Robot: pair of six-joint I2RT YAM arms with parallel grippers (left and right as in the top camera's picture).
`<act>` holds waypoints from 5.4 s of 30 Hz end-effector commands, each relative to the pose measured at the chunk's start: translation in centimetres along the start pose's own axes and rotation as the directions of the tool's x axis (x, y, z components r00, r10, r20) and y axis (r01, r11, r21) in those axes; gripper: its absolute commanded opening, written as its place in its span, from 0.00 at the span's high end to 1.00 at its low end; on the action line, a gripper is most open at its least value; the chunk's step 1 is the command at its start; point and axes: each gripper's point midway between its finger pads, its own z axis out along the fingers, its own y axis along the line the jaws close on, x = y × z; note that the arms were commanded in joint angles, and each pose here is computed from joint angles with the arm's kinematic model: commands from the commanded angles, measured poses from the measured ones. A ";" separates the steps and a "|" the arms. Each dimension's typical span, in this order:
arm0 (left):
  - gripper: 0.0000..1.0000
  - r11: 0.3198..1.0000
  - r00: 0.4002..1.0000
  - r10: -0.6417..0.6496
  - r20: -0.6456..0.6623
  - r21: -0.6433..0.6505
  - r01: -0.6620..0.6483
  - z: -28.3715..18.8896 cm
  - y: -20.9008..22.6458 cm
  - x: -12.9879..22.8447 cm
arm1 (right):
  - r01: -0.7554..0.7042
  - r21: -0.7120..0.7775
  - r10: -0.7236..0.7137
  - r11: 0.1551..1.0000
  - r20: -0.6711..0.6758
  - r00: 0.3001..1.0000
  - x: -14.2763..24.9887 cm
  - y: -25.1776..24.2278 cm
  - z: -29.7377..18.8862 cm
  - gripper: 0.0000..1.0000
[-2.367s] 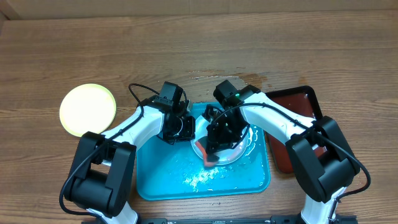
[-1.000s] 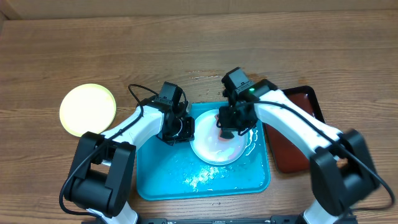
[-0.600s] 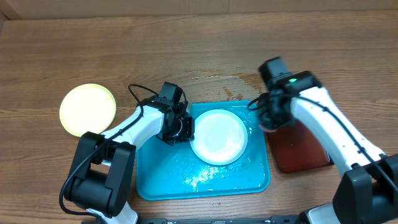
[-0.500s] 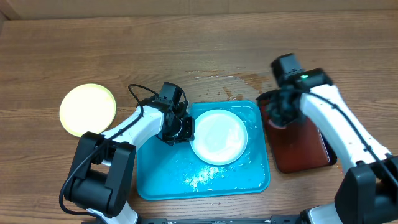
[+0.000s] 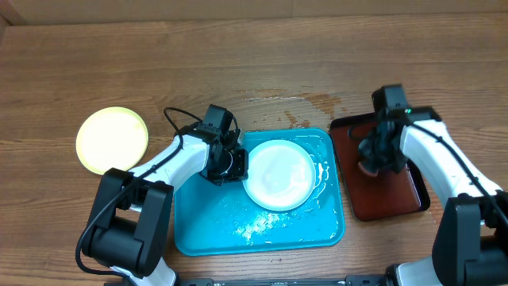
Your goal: Clean dirty plates on tray and stack at the side
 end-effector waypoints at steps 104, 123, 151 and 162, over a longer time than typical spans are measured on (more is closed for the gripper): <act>0.96 0.486 0.424 0.860 0.285 -0.711 -0.509 -10.5 -30.4 -10.7 | 0.015 -0.460 0.248 0.888 0.505 0.827 -13.6 -8.7 -36.8 0.00; 0.96 0.204 0.170 0.975 0.142 -0.875 -0.438 -12.3 -35.6 -7.3 | 0.029 -0.625 0.337 0.780 0.458 0.822 -14.5 -9.5 -38.6 0.00; 0.96 0.082 0.138 0.989 0.044 -0.957 -0.277 -15.0 -36.3 -6.4 | 0.020 -0.645 0.343 0.764 0.433 0.834 -14.2 -9.2 -38.5 0.00; 0.96 0.044 0.074 0.997 0.008 -0.868 -0.495 -9.8 -37.0 -4.7 | 0.020 -0.646 0.341 0.763 0.429 0.836 -14.1 -9.1 -38.5 0.00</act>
